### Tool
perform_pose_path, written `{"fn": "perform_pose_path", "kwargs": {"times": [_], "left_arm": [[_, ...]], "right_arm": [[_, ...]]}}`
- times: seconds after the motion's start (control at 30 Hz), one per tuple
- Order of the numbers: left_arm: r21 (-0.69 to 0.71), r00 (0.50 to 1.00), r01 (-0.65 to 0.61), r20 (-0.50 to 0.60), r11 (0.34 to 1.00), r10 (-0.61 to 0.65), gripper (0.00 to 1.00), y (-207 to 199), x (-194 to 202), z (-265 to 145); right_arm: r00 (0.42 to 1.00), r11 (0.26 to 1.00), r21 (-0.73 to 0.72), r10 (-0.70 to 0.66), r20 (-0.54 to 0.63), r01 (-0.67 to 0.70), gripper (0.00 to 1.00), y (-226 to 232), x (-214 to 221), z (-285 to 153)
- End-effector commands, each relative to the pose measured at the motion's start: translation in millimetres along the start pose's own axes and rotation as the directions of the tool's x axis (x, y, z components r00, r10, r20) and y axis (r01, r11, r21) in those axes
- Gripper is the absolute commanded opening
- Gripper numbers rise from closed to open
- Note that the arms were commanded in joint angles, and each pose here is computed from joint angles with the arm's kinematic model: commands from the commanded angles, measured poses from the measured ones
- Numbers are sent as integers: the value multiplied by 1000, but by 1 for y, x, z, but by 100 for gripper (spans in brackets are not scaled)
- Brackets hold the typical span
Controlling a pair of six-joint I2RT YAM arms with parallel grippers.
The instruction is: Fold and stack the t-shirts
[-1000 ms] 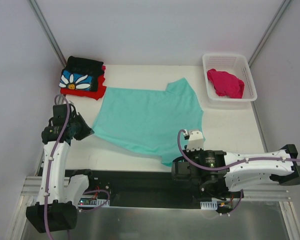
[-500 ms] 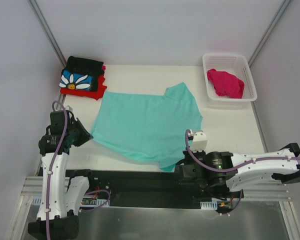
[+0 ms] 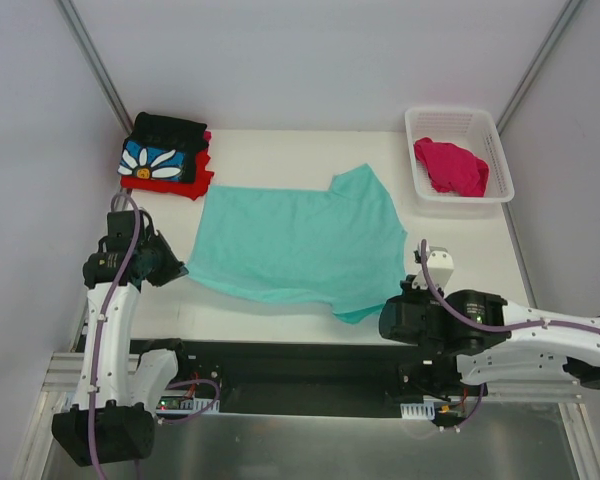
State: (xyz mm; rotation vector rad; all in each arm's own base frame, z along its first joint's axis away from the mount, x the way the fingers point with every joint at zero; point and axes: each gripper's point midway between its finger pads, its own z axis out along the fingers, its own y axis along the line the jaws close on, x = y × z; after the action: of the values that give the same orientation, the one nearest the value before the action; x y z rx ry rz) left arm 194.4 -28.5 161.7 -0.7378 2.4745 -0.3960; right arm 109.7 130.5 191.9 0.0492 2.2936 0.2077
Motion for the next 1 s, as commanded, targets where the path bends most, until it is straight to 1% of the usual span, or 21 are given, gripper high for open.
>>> {"fn": "perform_pose_path", "kwargs": {"times": [0.0,0.1,0.33,0.4,0.53,0.67,0.83,0.97], "left_arm": [[-3,1000,8,19,1000,-8,0,-3,-9,3],[-11,1000,9,18,1000,-9,0,-4,-13,6],[-22,1000,11,11,1000,-11,0,-4,-18,13],[-24,1000,16,4,1000,-16,0,-4,-19,17],[-15,1000,20,2,1000,-20,0,-8,-24,19],[-13,1000,24,4,1000,-24,0,-12,-31,20],[-5,1000,27,6,1000,-27,0,-16,-37,22],[-4,1000,30,-1,1000,-30,0,-18,-39,26]], "right_arm": [[960,926,261,-279,-16,274,1,-83,-13,-6],[958,911,302,-287,-25,281,1,-91,-13,-4],[970,912,337,-244,-13,234,1,-96,-20,-3],[968,911,335,-251,-15,242,1,-95,-21,-2],[971,910,344,-238,-18,230,1,-90,-25,3],[965,901,352,-260,-30,253,1,-83,-32,8],[968,908,340,-249,-34,246,1,-71,-40,16],[961,904,328,-272,-50,273,1,-62,-45,22]]}}
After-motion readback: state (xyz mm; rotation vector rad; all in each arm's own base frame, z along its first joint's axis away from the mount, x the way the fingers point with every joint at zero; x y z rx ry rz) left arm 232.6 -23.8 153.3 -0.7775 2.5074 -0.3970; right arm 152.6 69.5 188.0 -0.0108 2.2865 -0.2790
